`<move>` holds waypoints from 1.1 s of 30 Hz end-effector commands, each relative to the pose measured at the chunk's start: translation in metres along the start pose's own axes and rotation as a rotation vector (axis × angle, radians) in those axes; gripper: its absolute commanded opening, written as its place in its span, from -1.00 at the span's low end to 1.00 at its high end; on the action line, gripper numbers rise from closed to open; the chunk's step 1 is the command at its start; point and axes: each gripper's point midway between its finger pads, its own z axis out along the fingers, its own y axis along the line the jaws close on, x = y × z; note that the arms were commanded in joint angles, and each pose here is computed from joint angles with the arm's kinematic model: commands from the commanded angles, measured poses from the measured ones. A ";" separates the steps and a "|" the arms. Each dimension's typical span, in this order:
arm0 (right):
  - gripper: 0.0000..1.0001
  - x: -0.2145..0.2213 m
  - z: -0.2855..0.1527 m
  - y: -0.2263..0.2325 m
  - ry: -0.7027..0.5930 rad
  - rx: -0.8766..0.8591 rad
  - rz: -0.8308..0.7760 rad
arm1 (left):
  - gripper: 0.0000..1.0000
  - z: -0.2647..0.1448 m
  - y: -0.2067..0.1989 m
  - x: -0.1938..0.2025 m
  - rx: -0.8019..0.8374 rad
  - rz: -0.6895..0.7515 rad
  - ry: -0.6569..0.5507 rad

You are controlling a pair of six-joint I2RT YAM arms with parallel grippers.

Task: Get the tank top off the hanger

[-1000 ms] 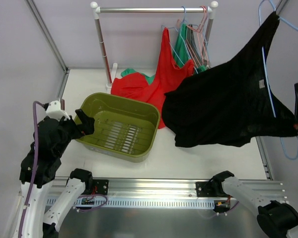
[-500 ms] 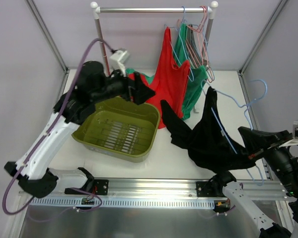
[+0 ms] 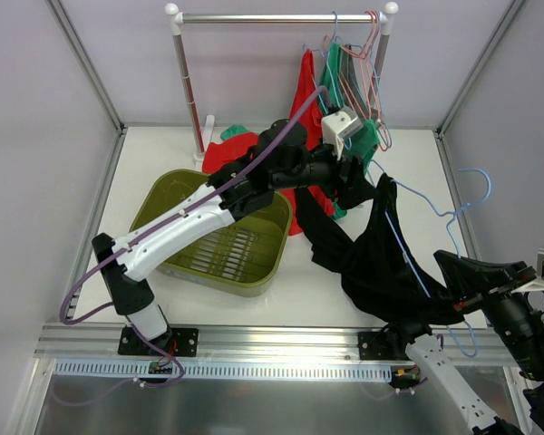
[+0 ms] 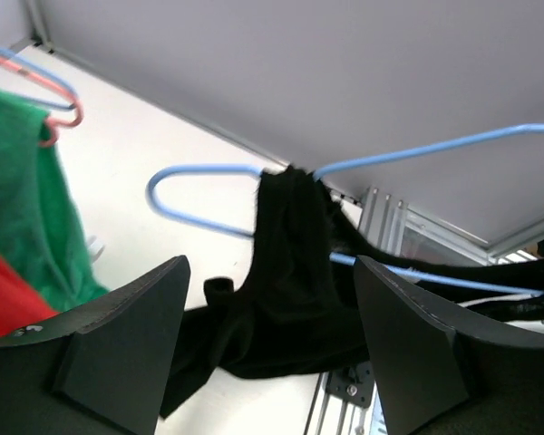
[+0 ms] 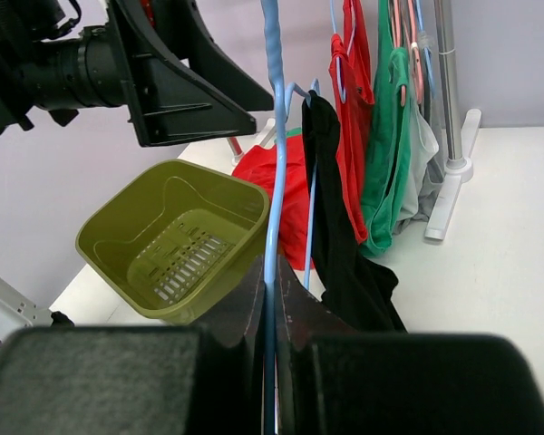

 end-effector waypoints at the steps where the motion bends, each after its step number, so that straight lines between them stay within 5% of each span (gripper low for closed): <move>1: -0.99 -0.021 0.002 0.009 -0.072 -0.035 -0.006 | 0.46 0.006 -0.022 -0.041 0.081 0.052 -0.126; 7: -1.00 -0.024 0.004 0.012 -0.075 -0.049 -0.021 | 0.21 0.025 -0.019 -0.034 0.091 0.029 -0.119; 18: -0.99 -0.026 0.010 0.014 -0.067 -0.059 -0.032 | 0.23 0.042 -0.015 -0.016 0.111 0.005 -0.086; 20: -0.99 -0.026 0.011 0.014 -0.066 -0.058 -0.032 | -0.22 0.041 -0.016 -0.015 0.115 0.006 -0.084; 24: -0.99 -0.026 0.012 0.016 -0.066 -0.068 -0.031 | -0.43 0.039 -0.014 -0.015 0.103 0.010 -0.092; 28: -0.99 -0.026 0.015 0.017 -0.060 -0.072 -0.031 | -0.96 0.039 -0.011 -0.014 0.085 0.005 -0.095; 33: -0.99 -0.011 0.018 0.009 0.008 -0.047 -0.079 | -1.00 0.020 0.025 -0.031 -0.156 -0.050 -0.181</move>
